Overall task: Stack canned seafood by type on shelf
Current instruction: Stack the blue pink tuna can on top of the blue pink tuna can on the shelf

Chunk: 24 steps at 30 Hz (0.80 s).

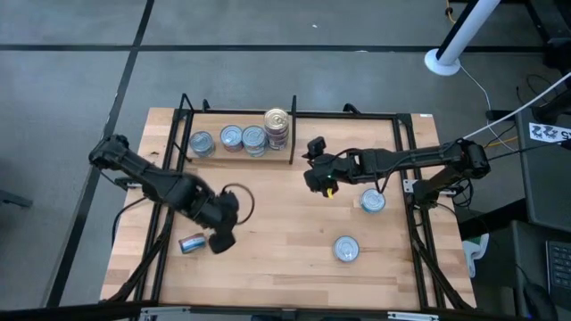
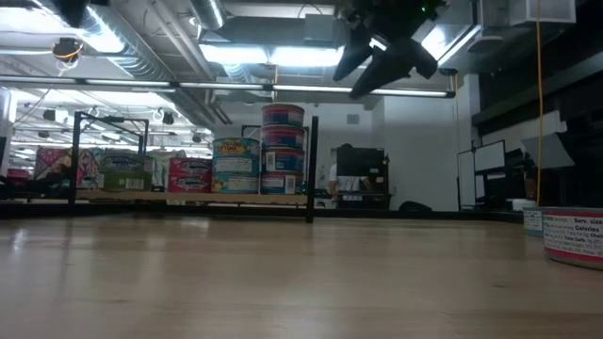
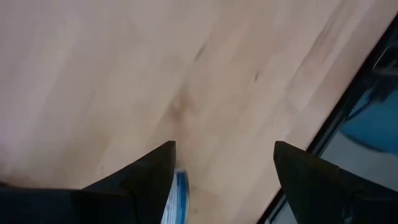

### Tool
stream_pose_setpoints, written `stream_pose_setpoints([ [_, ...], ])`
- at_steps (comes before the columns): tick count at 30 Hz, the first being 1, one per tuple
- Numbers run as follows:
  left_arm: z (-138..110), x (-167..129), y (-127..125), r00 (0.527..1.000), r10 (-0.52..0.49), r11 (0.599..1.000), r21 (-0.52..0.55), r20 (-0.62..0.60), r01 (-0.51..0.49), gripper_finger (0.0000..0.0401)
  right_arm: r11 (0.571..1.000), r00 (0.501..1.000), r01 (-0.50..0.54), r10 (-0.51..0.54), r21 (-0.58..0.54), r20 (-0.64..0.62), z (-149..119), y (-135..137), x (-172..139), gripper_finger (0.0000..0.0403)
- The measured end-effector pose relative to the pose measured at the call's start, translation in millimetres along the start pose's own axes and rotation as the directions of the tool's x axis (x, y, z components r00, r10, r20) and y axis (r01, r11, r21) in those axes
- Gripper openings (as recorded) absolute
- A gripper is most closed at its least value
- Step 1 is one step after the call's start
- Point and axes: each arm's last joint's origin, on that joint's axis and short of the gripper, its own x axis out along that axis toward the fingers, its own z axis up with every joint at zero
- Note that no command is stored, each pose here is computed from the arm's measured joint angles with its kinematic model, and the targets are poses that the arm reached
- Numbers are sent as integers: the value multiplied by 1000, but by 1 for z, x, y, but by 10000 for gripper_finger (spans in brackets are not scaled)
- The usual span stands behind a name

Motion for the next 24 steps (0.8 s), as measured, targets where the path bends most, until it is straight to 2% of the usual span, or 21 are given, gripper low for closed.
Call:
stream_pose_setpoints([
  [5,-29,11,-9,998,24,999,38,-53,-22,265,1000,999,-27,27,-2,-29,-3,3,0,273],
  [15,-81,34,-12,987,113,991,77,-112,-105,265,998,997,-70,70,2,15,-1,4,0,273],
  [24,-105,54,-2,971,198,975,123,-132,-183,265,998,997,-70,70,3,18,-1,4,0,273],
])
